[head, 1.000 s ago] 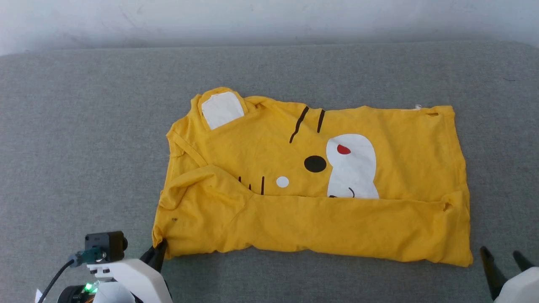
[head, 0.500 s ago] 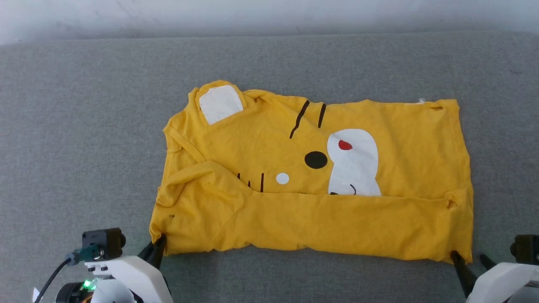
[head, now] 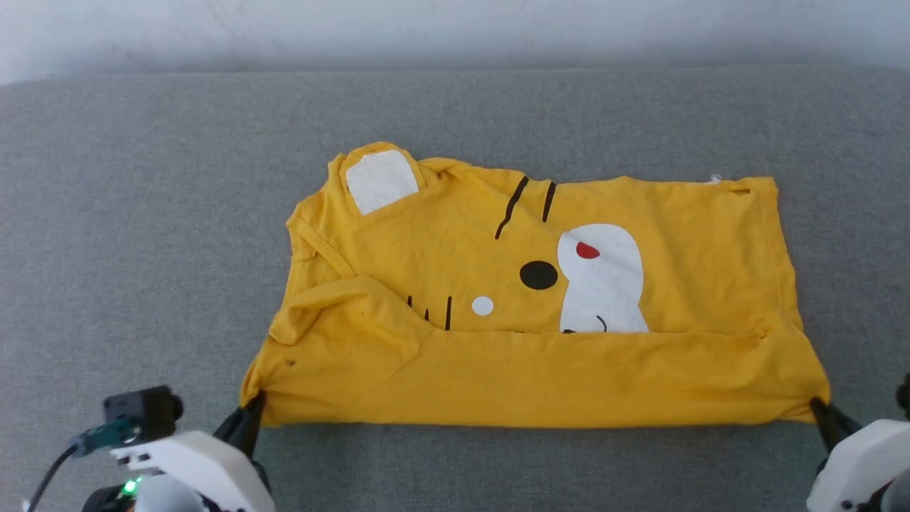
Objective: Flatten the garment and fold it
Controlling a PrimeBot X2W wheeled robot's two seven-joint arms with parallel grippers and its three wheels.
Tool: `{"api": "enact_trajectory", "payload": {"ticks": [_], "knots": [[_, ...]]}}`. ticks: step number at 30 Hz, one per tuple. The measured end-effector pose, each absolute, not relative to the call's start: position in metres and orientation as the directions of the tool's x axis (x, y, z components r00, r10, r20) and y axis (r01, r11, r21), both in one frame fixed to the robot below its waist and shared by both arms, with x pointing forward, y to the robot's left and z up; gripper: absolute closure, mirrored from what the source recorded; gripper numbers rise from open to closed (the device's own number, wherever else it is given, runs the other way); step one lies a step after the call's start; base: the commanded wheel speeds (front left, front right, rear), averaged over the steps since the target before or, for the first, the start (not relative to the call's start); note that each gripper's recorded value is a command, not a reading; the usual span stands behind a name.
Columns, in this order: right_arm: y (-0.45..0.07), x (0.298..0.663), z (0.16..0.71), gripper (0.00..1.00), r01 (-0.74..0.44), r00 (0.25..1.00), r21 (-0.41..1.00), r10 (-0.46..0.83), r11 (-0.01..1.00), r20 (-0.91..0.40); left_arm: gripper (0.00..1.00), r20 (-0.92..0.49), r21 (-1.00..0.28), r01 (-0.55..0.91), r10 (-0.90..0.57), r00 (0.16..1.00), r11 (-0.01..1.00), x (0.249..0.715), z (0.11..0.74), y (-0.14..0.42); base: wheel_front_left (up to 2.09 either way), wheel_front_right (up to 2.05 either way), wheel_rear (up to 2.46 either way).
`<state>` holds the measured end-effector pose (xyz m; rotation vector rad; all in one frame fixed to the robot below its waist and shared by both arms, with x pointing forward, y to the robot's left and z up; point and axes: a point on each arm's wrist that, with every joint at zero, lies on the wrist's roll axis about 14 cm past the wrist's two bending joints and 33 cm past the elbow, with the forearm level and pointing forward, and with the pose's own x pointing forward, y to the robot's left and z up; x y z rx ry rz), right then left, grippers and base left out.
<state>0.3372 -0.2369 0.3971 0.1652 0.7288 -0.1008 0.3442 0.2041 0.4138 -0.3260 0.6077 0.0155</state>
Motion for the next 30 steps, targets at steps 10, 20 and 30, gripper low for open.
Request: {"api": "enact_trajectory", "payload": {"ticks": [10,20,30], "knots": [[-0.25,0.329,0.446,1.0,0.156,0.8,0.09,-0.072,0.984,-0.595,1.0,-0.537,-0.336,-0.122,-0.083,0.84,0.934,0.31,0.444,0.212,0.0,0.0,0.0],[-0.257,0.287,0.427,1.0,0.189,0.712,0.097,-0.068,0.977,-0.699,1.0,-0.617,-0.386,-0.208,-0.084,0.782,0.899,0.261,0.43,0.209,0.0,0.0,0.0],[-0.242,0.282,0.401,1.0,0.175,0.679,0.135,-0.02,0.975,-0.734,1.0,-0.674,-0.425,-0.272,-0.102,0.731,0.863,0.256,0.392,0.201,0.0,0.0,0.0]]}}
